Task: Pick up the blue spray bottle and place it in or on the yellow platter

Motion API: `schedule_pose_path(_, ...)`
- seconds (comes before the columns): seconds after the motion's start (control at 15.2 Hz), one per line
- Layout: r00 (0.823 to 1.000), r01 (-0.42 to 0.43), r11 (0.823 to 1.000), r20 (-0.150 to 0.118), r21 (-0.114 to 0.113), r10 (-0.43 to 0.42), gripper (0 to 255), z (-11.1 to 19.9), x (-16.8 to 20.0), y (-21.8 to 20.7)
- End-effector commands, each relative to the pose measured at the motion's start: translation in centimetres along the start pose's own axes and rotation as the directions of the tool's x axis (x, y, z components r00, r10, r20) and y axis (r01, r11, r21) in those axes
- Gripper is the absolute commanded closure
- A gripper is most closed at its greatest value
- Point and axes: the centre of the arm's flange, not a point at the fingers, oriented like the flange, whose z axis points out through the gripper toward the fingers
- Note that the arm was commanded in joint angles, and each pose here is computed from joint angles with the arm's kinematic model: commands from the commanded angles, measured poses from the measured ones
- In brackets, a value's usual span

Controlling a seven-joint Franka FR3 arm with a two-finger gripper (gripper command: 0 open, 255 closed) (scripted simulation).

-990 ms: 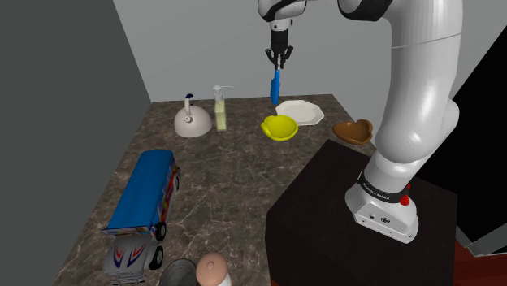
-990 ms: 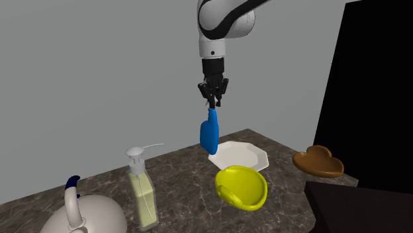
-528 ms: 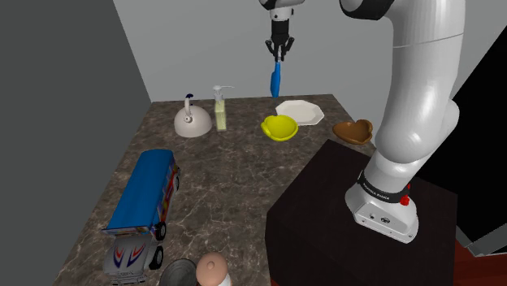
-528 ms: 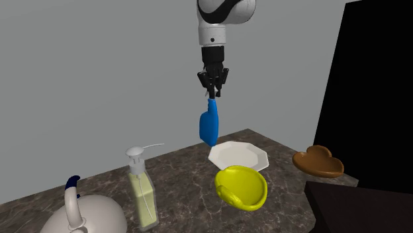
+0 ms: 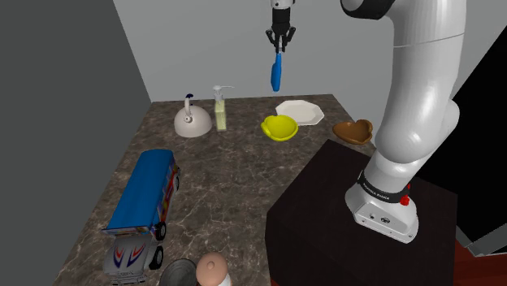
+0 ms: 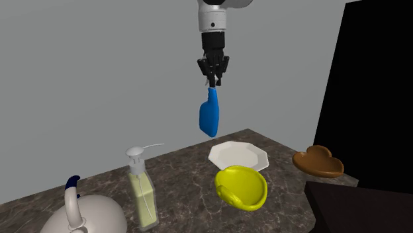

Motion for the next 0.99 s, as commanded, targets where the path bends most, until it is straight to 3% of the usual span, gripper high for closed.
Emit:
schedule_pose_path(0.0,1.000,0.000,1.000,0.000,0.000,0.000,255,-1.1,0.0,0.1)
schedule_pose_path(0.92,1.000,0.000,1.000,0.000,0.000,0.000,255,-9.5,-14.8,-2.6)
